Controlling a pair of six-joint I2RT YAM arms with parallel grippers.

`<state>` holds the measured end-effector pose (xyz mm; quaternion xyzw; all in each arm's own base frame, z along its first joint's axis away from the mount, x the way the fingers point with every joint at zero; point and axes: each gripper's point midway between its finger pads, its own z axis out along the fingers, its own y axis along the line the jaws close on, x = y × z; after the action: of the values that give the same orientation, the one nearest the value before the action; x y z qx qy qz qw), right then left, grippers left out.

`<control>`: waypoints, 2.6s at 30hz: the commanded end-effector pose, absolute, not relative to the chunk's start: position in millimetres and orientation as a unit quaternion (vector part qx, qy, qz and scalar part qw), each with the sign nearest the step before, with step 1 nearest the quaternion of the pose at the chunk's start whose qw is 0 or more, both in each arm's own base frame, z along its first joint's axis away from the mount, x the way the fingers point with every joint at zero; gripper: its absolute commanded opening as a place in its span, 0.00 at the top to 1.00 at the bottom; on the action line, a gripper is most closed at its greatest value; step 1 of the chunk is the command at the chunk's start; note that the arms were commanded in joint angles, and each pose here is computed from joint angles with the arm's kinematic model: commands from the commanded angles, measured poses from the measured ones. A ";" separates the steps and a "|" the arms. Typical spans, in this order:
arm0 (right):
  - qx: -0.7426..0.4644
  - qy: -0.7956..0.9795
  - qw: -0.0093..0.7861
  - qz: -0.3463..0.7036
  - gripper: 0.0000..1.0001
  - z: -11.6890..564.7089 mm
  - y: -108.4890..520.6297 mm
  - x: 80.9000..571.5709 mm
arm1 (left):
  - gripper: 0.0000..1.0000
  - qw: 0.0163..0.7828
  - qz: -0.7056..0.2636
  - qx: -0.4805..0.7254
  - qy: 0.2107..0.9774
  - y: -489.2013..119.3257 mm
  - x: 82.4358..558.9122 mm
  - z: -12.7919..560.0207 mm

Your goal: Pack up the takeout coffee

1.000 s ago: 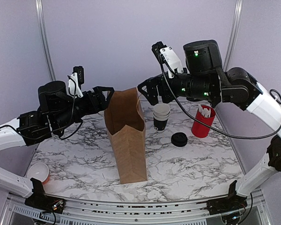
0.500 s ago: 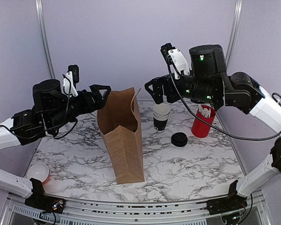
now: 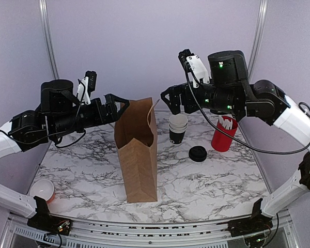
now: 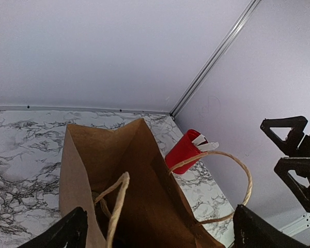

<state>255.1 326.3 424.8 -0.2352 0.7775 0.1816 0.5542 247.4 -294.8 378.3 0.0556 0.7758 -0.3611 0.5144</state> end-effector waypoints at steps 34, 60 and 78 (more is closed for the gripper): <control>-0.056 0.849 0.509 0.130 0.01 347.6 167.9 325.5 | 0.01 0.569 -0.305 -0.004 0.764 -226.3 252.1 400.6; 0.054 0.891 0.445 0.072 0.50 262.5 50.7 380.4 | 0.01 0.556 -0.312 -0.014 0.771 -221.7 259.7 390.8; 0.061 0.899 0.427 0.073 0.72 238.6 46.7 390.8 | 0.01 0.555 -0.313 -0.018 0.770 -217.6 259.7 389.9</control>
<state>382.7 47.9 233.5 0.0587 0.9063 0.0695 0.4127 262.0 -222.2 389.8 -0.0153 0.7703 -0.3119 0.5560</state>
